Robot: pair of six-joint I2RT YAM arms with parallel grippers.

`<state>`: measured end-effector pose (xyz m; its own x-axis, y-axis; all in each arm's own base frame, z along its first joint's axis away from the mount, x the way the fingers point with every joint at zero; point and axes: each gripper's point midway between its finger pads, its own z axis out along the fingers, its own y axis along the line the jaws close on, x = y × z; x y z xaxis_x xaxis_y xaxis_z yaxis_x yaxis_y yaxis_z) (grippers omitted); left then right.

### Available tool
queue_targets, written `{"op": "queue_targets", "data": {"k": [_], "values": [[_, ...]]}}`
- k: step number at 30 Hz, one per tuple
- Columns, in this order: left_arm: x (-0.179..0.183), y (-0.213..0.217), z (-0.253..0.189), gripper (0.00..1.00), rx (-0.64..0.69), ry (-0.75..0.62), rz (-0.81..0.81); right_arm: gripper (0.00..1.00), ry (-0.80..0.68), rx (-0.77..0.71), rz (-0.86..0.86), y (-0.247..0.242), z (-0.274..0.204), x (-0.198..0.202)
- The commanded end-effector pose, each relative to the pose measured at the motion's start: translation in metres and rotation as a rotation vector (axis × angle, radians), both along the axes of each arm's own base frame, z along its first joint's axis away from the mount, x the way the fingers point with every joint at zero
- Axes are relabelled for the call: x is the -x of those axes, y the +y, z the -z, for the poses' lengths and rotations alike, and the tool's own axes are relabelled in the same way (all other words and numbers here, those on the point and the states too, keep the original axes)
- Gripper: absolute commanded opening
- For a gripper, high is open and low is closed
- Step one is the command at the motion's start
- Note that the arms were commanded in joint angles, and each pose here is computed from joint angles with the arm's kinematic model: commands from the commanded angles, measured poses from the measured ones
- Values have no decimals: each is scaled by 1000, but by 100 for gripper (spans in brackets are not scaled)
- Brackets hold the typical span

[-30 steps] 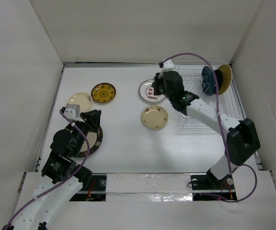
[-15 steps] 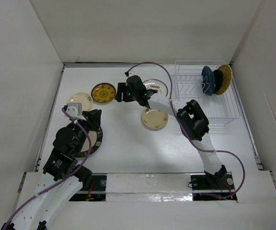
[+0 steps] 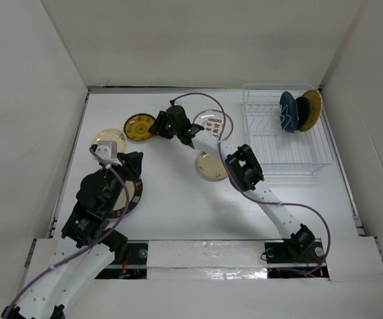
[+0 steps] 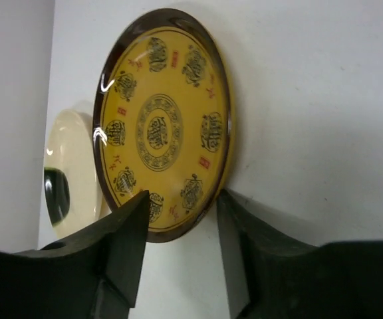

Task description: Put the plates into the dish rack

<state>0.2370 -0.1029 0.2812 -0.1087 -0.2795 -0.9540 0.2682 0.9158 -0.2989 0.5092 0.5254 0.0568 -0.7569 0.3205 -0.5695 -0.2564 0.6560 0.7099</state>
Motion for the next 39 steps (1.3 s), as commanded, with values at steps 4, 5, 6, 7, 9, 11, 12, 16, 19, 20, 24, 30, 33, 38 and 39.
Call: {"op": "queue_targets", "data": {"k": [4,5,6,7,9,11,12,16,19,20,24,30,33,38,39], "values": [[0,-5,-11,18,20,-36,19,26,75,-46,64,1,12,6],[0,-5,-11,18,22,-36,20,23,56,-69,71,0,-4,4],[0,-5,-12,18,22,-39,22,16,75,-44,89,-6,10,8],[0,-5,-12,18,22,-39,23,13,77,-38,96,-9,10,9],[0,-5,-12,18,20,-40,23,5,37,-47,106,-12,-4,7],[0,-5,-12,18,23,-40,22,1,2,-46,106,-12,-16,10],[1,-5,-12,18,21,-41,22,0,-44,-43,121,-12,-37,11],[1,-4,-13,18,26,-46,19,0,-167,-35,144,-21,-85,20],[3,-4,-15,18,28,-50,22,0,-283,-51,175,-35,-141,19],[3,-3,-16,18,29,-56,20,0,-299,-41,178,-39,-147,20],[6,-1,-20,18,37,-70,17,0,-405,9,240,-74,-192,22],[13,-1,-28,18,55,-101,37,0,-489,159,465,-218,-232,8],[19,-1,-34,19,68,-121,54,0,-517,274,665,-317,-256,8],[30,2,-47,20,97,-170,68,0,-478,550,890,-458,-253,36],[31,2,-47,20,99,-175,73,0,-478,587,942,-480,-259,41]]}}
